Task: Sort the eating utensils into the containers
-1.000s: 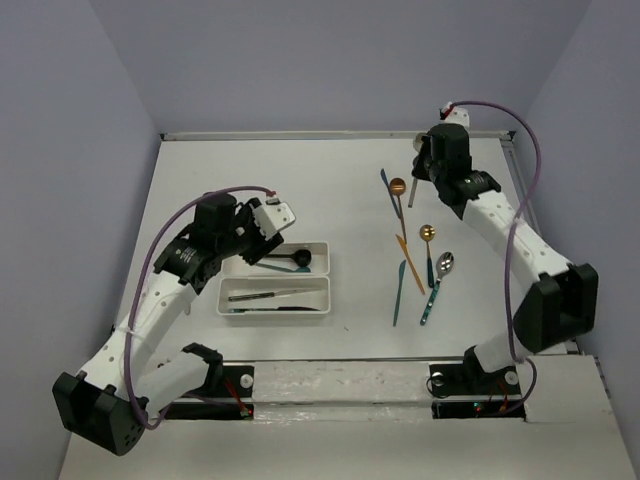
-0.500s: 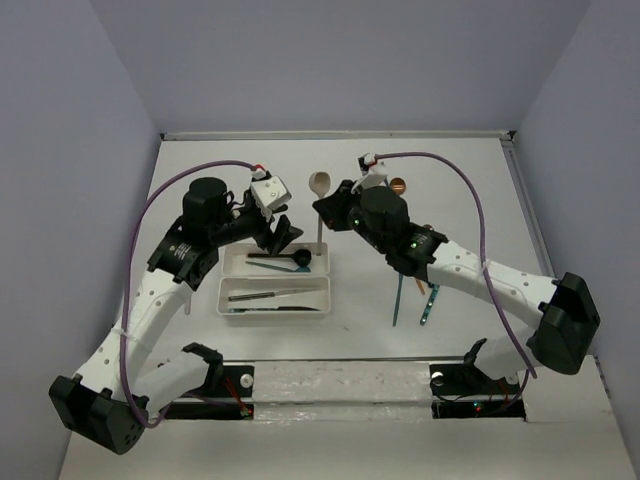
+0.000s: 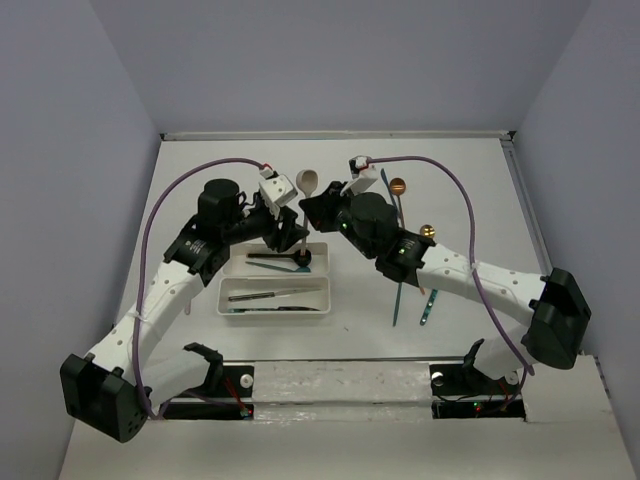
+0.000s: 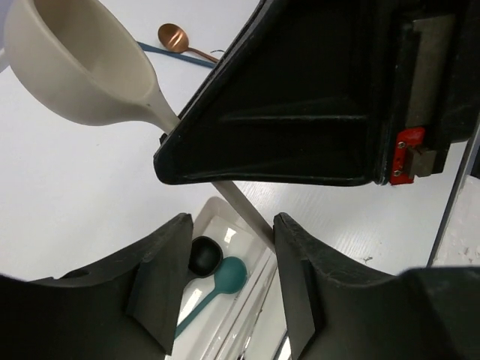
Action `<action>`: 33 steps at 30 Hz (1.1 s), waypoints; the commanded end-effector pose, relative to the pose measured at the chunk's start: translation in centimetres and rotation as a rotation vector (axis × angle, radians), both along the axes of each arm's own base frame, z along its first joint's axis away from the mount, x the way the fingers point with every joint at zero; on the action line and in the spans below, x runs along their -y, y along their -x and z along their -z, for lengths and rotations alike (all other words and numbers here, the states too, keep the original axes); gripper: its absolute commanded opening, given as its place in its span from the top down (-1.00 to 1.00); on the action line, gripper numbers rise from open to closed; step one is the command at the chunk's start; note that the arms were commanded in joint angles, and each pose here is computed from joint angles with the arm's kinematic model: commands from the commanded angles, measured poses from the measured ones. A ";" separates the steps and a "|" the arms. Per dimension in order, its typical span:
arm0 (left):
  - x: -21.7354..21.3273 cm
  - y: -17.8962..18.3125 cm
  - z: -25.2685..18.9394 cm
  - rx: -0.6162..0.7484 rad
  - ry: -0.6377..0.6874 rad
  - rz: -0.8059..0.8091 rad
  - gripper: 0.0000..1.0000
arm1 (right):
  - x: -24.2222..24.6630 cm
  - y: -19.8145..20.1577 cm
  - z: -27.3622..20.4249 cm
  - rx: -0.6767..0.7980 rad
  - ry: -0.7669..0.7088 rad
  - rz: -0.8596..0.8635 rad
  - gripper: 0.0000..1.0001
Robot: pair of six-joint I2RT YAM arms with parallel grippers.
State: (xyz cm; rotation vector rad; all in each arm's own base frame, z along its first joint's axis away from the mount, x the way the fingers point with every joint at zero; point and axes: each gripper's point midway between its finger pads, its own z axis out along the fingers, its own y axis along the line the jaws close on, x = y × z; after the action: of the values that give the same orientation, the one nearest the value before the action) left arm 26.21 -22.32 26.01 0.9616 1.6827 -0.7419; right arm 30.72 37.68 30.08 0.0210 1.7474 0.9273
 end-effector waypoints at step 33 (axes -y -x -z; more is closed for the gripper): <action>-1.9 -2.3 0.8 0.155 -0.132 -0.083 1.00 | -1.1 -0.6 -0.6 0.011 -0.075 -0.035 0.50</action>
State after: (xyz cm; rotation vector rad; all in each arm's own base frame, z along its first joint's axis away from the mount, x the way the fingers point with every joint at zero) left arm 28.91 -21.54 25.47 0.9050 1.6967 -0.6214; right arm 31.31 39.02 28.89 0.0469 1.7569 0.9662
